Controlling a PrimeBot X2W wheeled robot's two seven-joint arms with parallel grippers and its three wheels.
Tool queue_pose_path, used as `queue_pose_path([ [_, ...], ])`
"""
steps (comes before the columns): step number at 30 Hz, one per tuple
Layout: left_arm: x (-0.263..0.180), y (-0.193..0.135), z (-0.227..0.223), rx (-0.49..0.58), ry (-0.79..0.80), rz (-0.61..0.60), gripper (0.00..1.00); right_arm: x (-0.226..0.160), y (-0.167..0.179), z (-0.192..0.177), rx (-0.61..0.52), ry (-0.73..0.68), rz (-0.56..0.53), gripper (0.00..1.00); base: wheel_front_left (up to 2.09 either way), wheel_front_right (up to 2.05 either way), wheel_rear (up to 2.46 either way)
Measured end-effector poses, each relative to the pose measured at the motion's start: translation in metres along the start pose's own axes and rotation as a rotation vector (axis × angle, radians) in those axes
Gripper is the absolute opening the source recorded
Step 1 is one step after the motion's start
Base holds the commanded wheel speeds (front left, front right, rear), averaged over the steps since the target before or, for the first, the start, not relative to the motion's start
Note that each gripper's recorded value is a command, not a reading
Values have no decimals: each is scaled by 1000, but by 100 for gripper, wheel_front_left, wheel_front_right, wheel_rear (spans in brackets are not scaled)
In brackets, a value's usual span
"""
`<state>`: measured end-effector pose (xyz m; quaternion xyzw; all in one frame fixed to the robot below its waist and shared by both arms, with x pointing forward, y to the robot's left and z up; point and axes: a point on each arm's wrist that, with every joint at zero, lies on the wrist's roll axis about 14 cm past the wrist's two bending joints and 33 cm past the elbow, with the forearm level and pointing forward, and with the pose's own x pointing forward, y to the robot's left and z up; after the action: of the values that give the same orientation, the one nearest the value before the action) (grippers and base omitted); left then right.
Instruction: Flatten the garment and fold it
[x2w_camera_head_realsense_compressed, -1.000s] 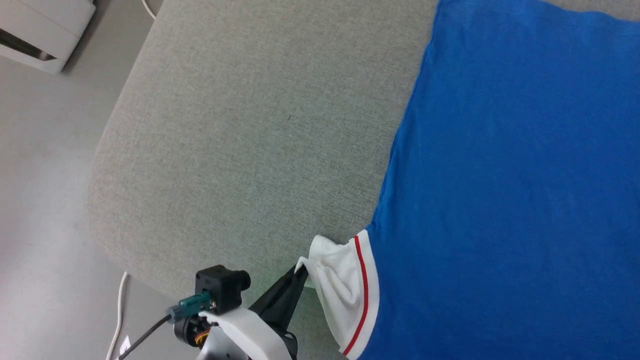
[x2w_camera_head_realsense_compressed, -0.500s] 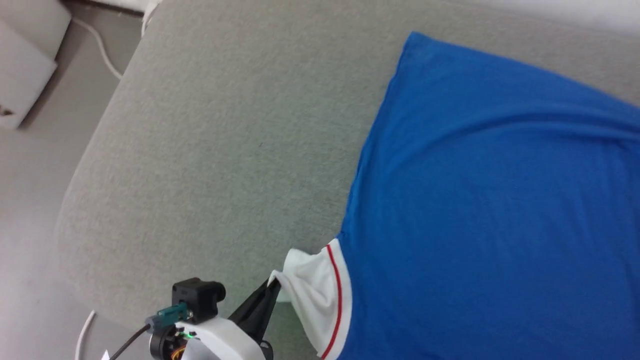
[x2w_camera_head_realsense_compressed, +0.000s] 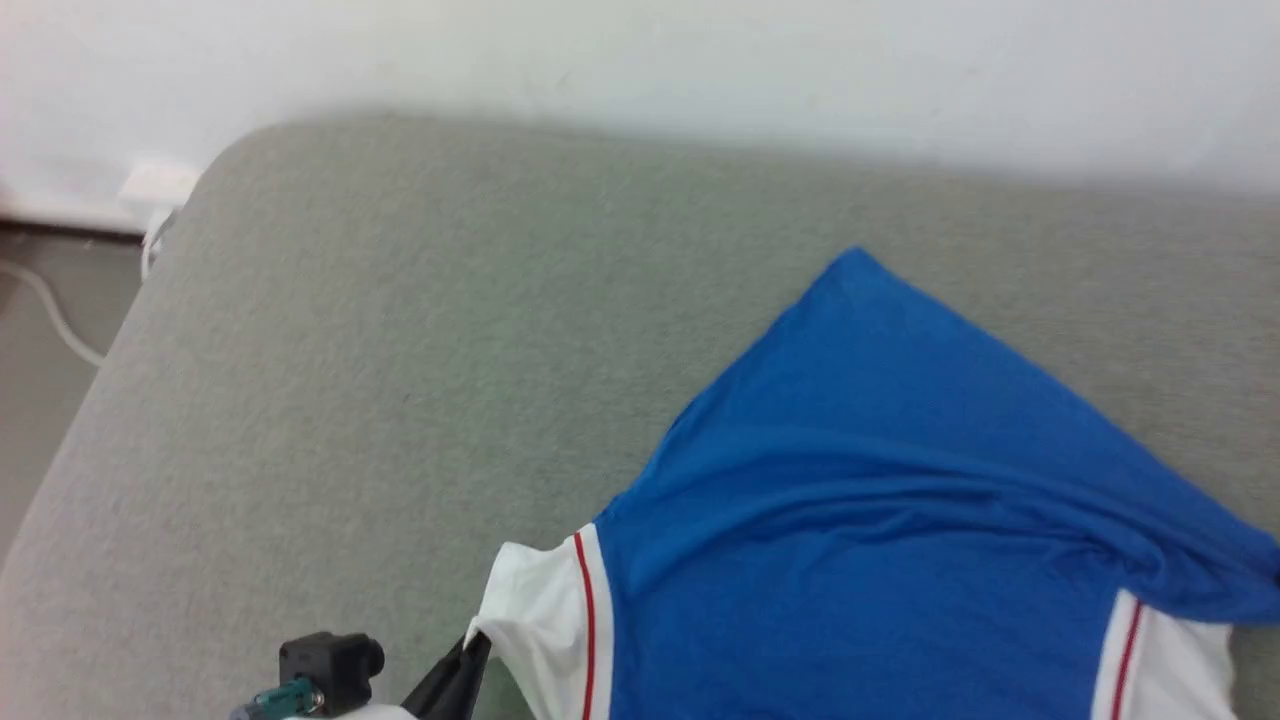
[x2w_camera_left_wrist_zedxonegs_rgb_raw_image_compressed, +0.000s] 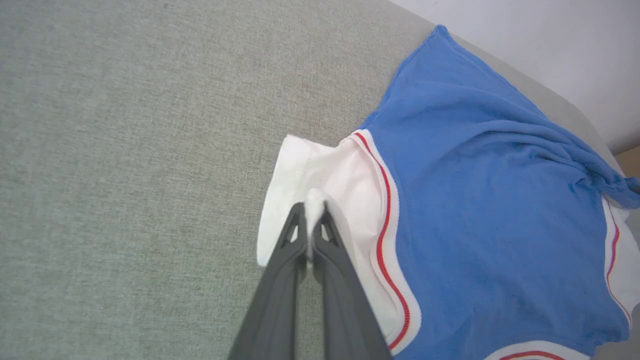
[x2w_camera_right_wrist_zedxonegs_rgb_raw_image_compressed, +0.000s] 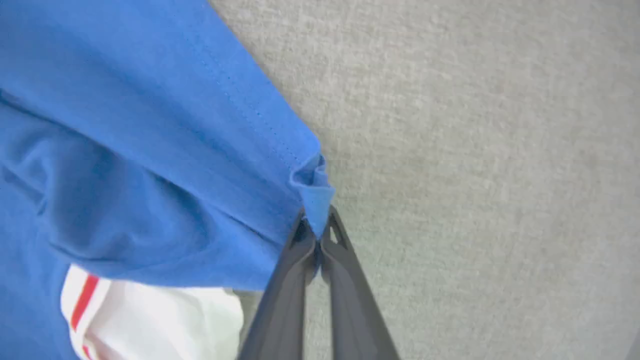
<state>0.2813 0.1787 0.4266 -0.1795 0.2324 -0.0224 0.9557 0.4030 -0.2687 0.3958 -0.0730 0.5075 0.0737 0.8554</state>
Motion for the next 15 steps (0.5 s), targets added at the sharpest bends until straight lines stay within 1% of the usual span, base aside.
queue_pose_path([
  [4,0,-10,3,17,-14,-39,0,-31,-14,-35,63,-11,-28,0,0,0,0],
  [8,1,-21,7,31,-29,-78,0,-52,-13,-79,129,23,-33,0,0,0,0],
  [11,2,-29,11,45,-41,-105,0,-63,-8,-104,191,33,-30,0,0,0,0],
  [15,4,-36,13,56,-44,-131,0,-67,-6,-124,233,54,-43,0,0,0,0],
])
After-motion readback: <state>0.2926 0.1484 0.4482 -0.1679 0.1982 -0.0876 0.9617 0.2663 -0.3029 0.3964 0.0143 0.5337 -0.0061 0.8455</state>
